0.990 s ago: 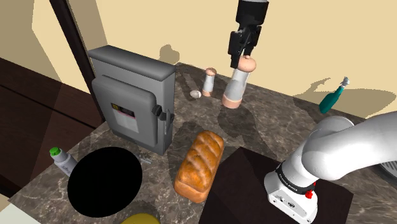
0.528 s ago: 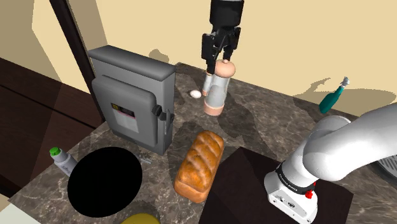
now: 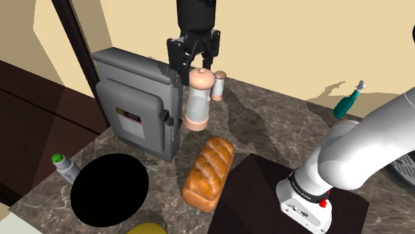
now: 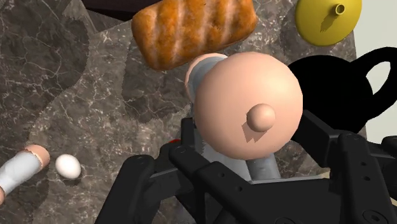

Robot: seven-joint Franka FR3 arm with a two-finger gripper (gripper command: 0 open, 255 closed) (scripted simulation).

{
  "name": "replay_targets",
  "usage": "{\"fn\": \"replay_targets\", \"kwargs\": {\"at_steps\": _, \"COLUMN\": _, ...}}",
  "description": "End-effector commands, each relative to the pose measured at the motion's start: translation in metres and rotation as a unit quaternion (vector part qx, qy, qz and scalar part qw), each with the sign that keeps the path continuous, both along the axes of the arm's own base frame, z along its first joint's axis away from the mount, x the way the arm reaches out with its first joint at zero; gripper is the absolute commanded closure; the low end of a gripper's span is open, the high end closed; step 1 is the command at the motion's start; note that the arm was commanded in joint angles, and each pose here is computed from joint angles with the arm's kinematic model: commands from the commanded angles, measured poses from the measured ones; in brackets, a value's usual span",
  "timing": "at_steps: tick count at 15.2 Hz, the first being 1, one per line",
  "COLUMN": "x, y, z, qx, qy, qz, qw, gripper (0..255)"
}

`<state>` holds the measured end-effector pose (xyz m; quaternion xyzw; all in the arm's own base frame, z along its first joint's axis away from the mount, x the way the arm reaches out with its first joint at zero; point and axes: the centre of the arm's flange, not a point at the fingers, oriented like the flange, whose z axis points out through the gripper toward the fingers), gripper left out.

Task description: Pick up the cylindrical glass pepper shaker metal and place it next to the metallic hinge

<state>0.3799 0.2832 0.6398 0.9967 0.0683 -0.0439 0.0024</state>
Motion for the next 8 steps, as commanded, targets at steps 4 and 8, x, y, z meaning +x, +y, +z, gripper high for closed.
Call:
{"fn": "replay_targets", "kwargs": {"at_steps": 4, "x": 0.008, "y": 0.066, "z": 0.0, "qx": 0.001, "qy": 0.0, "qz": -0.001, "qw": 1.0, "gripper": 255}}
{"fn": "replay_targets", "kwargs": {"at_steps": 8, "x": 0.008, "y": 0.066, "z": -0.021, "qx": 0.001, "qy": 0.0, "qz": -0.001, "qw": 1.0, "gripper": 255}}
